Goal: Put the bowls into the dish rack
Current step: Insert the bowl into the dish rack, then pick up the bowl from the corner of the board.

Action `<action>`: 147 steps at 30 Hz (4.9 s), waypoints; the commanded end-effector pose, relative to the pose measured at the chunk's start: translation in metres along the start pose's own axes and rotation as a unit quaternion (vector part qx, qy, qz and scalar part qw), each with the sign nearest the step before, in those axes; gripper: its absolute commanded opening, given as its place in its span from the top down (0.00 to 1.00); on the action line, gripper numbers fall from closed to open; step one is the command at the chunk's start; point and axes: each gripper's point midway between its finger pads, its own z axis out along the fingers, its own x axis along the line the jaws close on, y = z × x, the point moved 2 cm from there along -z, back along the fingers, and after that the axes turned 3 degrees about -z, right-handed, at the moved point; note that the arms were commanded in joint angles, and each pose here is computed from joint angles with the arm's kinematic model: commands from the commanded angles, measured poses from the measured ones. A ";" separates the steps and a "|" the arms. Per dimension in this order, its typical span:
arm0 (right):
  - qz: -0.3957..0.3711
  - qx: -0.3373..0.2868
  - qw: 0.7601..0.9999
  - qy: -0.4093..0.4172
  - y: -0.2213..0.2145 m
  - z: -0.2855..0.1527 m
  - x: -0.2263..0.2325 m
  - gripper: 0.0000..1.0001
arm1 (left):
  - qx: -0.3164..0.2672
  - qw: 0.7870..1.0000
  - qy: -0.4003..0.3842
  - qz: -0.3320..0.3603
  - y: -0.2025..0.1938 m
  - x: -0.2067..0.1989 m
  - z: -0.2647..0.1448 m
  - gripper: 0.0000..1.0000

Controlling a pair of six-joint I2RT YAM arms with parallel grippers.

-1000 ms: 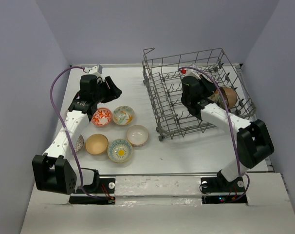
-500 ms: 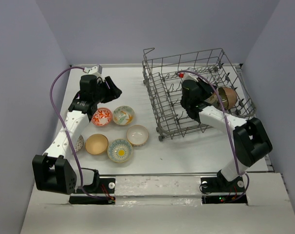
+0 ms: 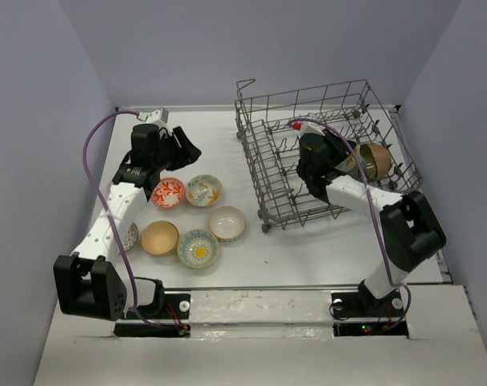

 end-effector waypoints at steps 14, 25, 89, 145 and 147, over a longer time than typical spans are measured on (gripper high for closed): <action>0.022 0.004 1.000 -0.016 0.002 0.000 0.003 0.99 | -0.015 1.000 -0.015 0.000 0.007 -0.004 -0.001 0.38; 0.014 0.002 1.000 -0.011 0.006 -0.001 0.014 0.99 | -0.016 1.000 -0.019 0.000 0.008 -0.006 -0.002 0.38; 0.118 -0.008 0.991 0.060 0.025 -0.011 0.079 0.60 | -0.011 1.000 -0.026 -0.002 0.005 -0.007 0.000 0.38; 0.521 -0.095 0.752 0.393 0.068 -0.115 -0.031 0.35 | -0.162 0.877 0.393 -0.225 0.030 0.188 -0.078 0.37; 0.521 -0.097 0.749 0.398 0.069 -0.116 -0.030 0.35 | -0.159 0.873 0.400 -0.231 0.027 0.196 -0.081 0.37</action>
